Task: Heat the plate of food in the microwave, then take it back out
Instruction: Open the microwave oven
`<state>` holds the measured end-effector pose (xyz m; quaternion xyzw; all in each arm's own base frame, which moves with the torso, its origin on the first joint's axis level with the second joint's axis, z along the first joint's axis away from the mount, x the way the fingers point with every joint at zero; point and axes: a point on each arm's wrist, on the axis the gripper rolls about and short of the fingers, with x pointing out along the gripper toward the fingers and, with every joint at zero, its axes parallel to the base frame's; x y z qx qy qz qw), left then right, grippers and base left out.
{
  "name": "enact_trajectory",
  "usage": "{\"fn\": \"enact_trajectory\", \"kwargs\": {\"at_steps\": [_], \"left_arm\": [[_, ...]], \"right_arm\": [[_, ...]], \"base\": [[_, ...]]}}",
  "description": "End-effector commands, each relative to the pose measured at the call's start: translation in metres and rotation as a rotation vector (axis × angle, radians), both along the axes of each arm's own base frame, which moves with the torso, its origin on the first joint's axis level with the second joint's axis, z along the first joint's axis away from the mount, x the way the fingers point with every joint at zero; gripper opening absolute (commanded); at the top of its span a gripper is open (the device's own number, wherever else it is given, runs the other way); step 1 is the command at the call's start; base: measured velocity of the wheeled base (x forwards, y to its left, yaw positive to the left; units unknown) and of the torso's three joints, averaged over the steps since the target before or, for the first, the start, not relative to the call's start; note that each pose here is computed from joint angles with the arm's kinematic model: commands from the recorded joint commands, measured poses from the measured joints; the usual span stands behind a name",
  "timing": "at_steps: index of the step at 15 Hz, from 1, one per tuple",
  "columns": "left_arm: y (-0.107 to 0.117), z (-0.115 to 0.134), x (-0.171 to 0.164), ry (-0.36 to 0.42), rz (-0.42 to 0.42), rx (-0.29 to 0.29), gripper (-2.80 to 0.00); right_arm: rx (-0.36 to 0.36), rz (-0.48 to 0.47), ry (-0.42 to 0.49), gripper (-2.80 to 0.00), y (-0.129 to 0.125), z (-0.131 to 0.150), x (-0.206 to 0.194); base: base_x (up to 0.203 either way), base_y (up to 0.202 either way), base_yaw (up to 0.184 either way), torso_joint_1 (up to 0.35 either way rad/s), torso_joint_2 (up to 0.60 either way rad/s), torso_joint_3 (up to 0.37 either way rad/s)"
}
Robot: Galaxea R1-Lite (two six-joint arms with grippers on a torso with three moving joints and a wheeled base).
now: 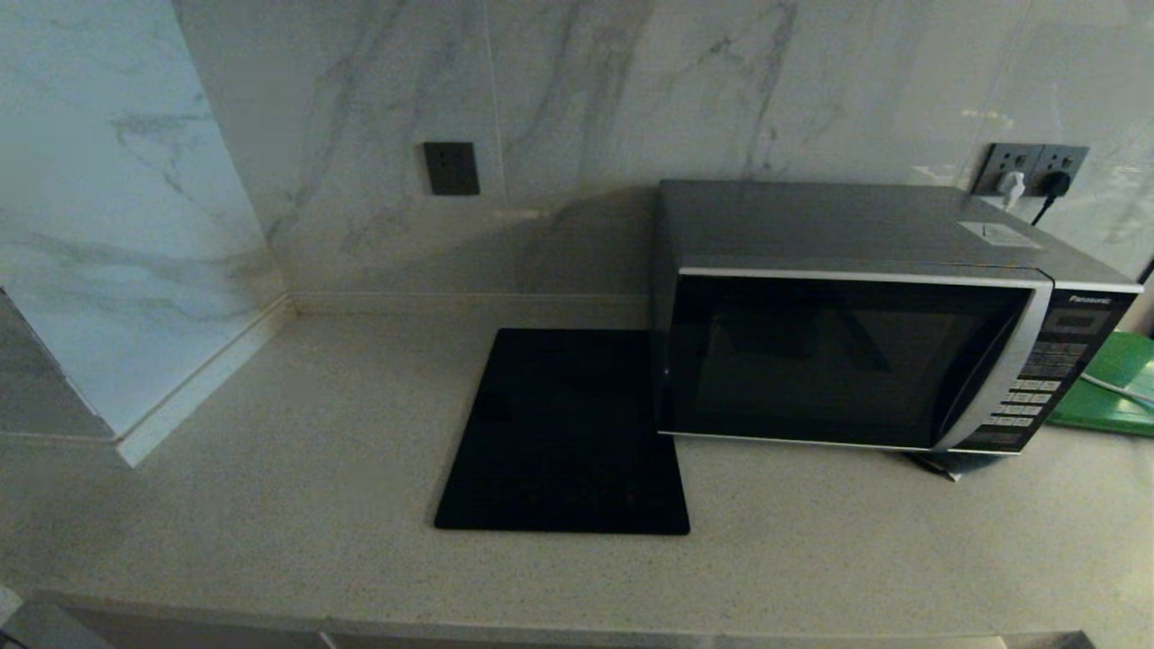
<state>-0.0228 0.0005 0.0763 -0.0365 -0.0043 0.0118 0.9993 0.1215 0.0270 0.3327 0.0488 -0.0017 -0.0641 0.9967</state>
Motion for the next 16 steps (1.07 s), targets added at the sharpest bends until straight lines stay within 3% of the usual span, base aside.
{"fn": "enact_trajectory", "kwargs": {"at_steps": [1, 4, 9, 13, 16], "left_arm": [[0.0, 0.0, 0.0, 0.0, 0.001, -0.001, -2.8], [0.0, 0.0, 0.0, 0.0, 0.001, -0.001, -2.8], [0.0, 0.0, 0.0, 0.001, 0.001, -0.001, -2.8], [0.0, 0.0, 0.0, 0.001, 0.001, -0.001, -2.8], [0.0, 0.0, 0.0, 0.001, 0.001, -0.001, -2.8]], "right_arm": [[0.024, -0.108, -0.155, -2.8, -0.031, -0.011, -0.091], [0.009, -0.204, -0.217, -2.8, -0.036, -0.04, -0.149], [-0.001, -0.19, -0.298, -2.8, -0.034, -0.111, -0.219], [-0.032, -0.12, -0.069, -2.8, -0.033, -0.205, -0.17], [-0.011, -0.013, 0.006, -2.8, -0.03, -0.253, -0.146]], "base": [[0.0, 0.0, 0.0, 0.0, 0.0, 0.0], [0.0, 0.0, 0.0, 0.0, 0.0, 0.0], [0.0, 0.0, 0.0, 0.0, 0.0, 0.0], [0.0, 0.0, 0.0, 0.0, 0.0, 0.0], [0.0, 0.0, 0.0, 0.0, 0.0, 0.0]]}}
